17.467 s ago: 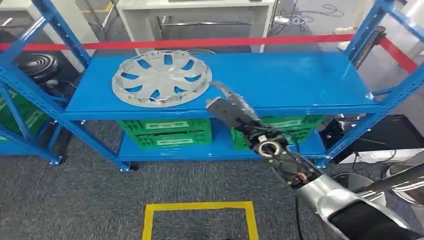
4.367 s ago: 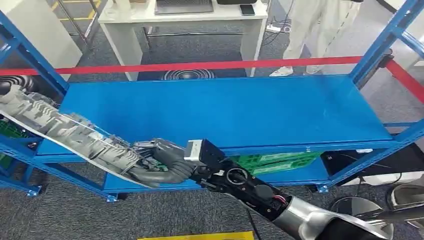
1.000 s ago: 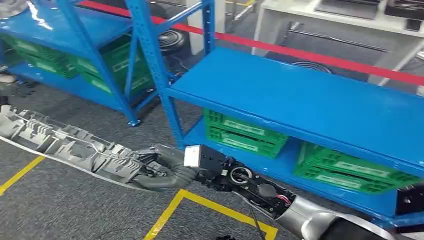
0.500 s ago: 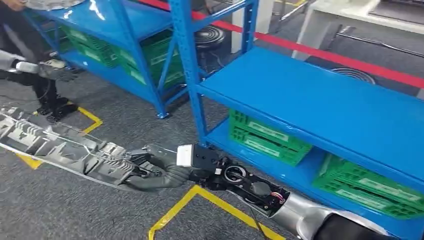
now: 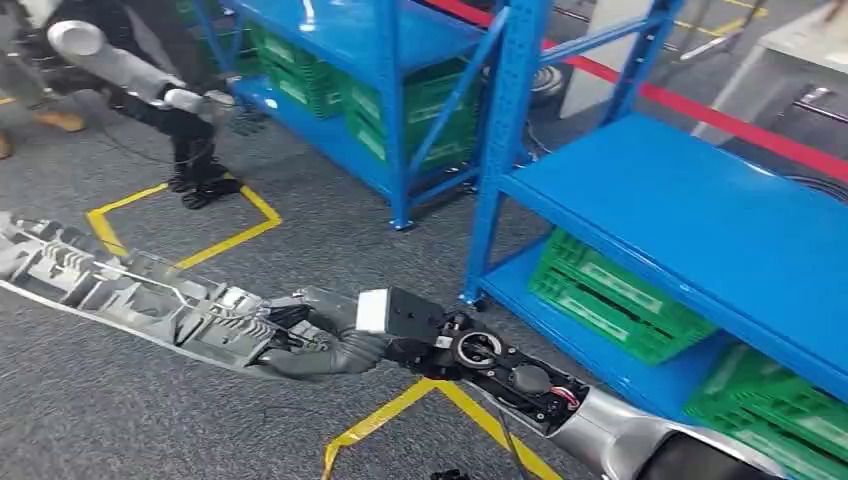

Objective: Take the parts from the cabinet and place them on the table.

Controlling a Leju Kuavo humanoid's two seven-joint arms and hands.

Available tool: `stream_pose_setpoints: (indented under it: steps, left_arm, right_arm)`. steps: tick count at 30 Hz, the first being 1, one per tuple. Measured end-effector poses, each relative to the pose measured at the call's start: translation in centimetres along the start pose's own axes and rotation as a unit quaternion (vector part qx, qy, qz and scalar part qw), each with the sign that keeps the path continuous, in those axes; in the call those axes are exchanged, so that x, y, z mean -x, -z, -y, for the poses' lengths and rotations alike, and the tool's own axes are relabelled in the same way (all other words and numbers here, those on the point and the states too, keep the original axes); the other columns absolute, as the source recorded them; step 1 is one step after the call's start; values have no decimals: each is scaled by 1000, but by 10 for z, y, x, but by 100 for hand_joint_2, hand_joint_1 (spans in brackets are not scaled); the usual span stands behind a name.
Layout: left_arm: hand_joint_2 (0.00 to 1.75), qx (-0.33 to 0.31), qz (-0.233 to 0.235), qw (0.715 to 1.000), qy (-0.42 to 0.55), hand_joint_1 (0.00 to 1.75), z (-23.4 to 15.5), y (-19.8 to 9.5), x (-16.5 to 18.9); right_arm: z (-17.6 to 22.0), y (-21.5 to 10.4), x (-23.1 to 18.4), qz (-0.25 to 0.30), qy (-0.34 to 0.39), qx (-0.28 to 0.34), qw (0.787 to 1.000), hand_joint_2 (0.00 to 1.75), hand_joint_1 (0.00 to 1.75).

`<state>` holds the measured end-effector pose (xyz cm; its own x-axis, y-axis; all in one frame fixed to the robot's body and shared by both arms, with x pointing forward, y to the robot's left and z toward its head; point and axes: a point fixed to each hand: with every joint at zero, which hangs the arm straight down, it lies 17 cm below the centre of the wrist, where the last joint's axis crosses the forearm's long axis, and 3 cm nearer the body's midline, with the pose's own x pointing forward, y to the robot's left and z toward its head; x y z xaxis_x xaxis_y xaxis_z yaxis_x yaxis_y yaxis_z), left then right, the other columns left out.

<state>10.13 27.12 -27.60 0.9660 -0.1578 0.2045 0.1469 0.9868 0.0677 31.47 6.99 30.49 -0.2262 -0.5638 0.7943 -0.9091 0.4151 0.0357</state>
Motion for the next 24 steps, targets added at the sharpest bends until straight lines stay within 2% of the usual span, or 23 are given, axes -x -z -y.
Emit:
stream_pose_setpoints:
  steps: [5, 12, 24]
  left_arm:
    - [175, 3, 21, 1000, 3, 0, 5, 0, -10]
    - [175, 3, 27, 1000, 2, 0, 6, -1, -11]
    - [175, 3, 15, 1000, -3, 0, 6, 0, -6]
  right_arm:
    - [0, 0, -1, -2, -1, -1, 1000, 175, 175]
    - [-3, 1, -5, 4, 0, -6, 1000, 175, 175]
    - [-9, 2, -6, 8, 2, -18, 1000, 175, 175]
